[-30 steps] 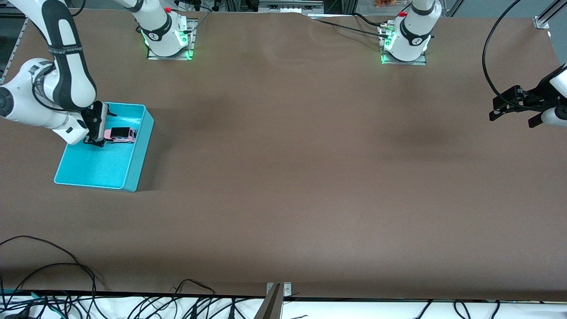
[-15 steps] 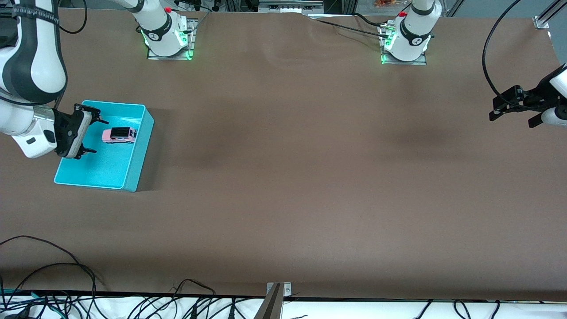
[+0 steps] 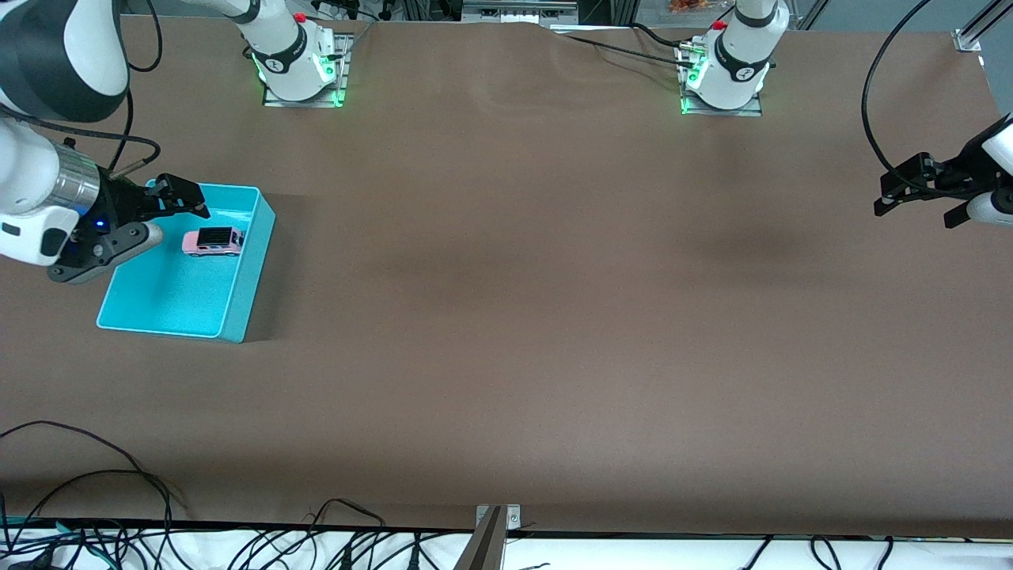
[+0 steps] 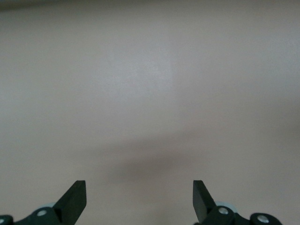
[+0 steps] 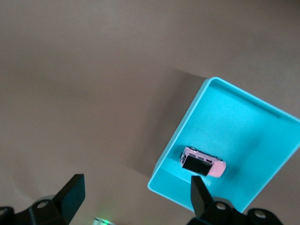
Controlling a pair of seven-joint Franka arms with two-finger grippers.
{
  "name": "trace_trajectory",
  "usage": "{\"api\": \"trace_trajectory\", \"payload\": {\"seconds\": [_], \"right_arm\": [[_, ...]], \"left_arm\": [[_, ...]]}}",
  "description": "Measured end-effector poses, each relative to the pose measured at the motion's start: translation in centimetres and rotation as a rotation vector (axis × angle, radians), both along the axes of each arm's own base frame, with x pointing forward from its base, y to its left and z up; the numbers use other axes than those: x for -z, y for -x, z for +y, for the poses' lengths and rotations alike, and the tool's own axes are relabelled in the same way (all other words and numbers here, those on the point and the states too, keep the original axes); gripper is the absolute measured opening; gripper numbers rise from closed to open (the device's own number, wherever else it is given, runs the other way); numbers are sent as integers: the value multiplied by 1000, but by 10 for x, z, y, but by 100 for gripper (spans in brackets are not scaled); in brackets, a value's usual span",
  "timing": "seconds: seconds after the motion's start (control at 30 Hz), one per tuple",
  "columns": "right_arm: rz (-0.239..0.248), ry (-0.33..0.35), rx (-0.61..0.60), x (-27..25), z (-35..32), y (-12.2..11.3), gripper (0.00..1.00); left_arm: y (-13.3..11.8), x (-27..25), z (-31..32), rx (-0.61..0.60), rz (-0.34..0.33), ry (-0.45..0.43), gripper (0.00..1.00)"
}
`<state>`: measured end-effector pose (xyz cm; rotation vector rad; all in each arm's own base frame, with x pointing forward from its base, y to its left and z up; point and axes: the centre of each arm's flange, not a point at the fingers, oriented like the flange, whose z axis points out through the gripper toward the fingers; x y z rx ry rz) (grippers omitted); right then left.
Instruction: Wind and store pink jeep toy
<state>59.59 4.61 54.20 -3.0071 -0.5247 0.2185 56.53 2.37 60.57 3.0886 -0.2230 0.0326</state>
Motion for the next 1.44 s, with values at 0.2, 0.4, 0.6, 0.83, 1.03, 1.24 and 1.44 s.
{"api": "trace_trajectory", "payload": {"seconds": [0.2,0.4,0.6,0.83,1.03,1.24,1.44], "right_arm": [[-34,32,122,-27,-4,-2,100],[-68,62,160,-44,-22,-4,100],[-78,74,180,-53,-26,-3,100],[-14,84,267,-44,-27,0,100],[26,92,265,-40,-41,3,100],[41,70,271,-51,-57,14,100],[37,53,272,-57,-63,19,100]], "left_arm": [[0,0,0,0,0,0,100],[0,0,0,0,0,0,100],[0,0,0,0,0,0,100],[0,0,0,-1,0,0,100],[0,0,0,-1,0,0,100],[0,0,0,-1,0,0,100],[0,0,0,-1,0,0,100]]}}
